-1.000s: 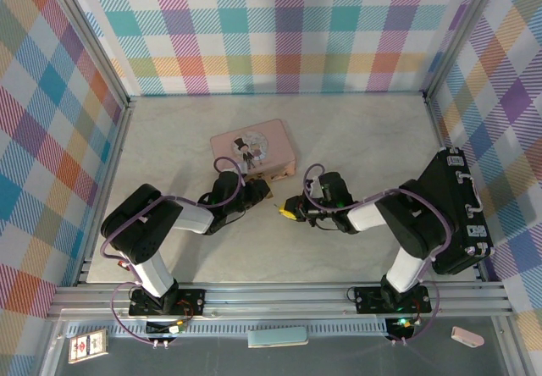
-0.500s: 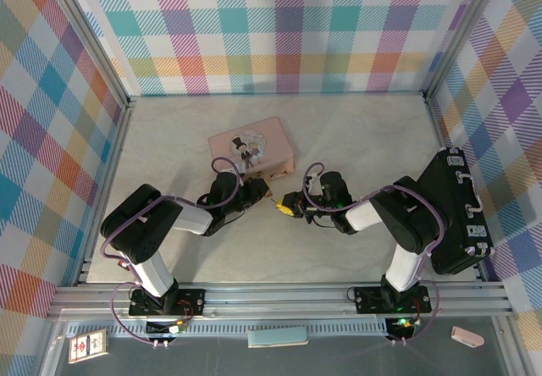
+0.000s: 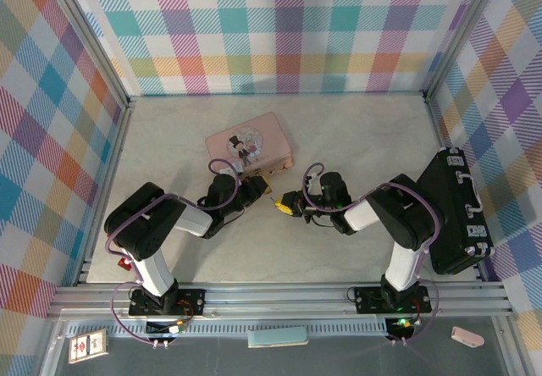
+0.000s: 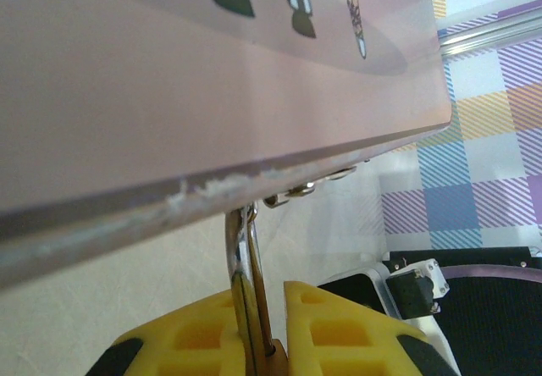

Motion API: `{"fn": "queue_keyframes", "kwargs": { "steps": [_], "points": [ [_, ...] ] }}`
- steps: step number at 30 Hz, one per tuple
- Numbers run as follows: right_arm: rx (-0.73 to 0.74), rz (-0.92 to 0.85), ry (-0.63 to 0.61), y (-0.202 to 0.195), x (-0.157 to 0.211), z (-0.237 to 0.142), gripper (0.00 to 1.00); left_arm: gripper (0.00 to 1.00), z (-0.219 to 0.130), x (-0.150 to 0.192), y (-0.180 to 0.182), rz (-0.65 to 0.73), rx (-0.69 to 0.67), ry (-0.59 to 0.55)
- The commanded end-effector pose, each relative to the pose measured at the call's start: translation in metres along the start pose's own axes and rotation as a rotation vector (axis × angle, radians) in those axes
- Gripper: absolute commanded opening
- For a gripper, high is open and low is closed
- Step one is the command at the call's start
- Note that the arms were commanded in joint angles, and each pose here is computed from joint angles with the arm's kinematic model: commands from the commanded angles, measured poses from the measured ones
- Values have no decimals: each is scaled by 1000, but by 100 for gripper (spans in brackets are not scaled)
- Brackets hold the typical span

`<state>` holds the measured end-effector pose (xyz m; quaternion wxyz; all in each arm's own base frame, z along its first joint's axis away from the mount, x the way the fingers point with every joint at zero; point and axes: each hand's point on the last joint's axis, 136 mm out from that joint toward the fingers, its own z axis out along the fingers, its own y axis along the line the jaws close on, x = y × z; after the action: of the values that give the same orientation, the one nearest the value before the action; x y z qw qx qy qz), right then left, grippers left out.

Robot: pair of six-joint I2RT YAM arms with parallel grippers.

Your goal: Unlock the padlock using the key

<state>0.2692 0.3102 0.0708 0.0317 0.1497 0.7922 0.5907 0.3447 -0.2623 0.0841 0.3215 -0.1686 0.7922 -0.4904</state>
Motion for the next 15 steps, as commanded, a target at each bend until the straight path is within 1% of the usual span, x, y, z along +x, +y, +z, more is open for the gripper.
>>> {"fn": "queue_keyframes", "kwargs": {
  "steps": [1,6,15],
  "points": [
    [-56,-35,-2,17,-5,1,0,6,-3,-1,18,-125,-37,1],
    [-76,-43,-6,24,-7,2,0,6,-3,-1,18,-125,-36,1],
    [-80,-38,-11,24,-11,5,0,6,-2,-1,15,-125,-29,4]
  ]
}}
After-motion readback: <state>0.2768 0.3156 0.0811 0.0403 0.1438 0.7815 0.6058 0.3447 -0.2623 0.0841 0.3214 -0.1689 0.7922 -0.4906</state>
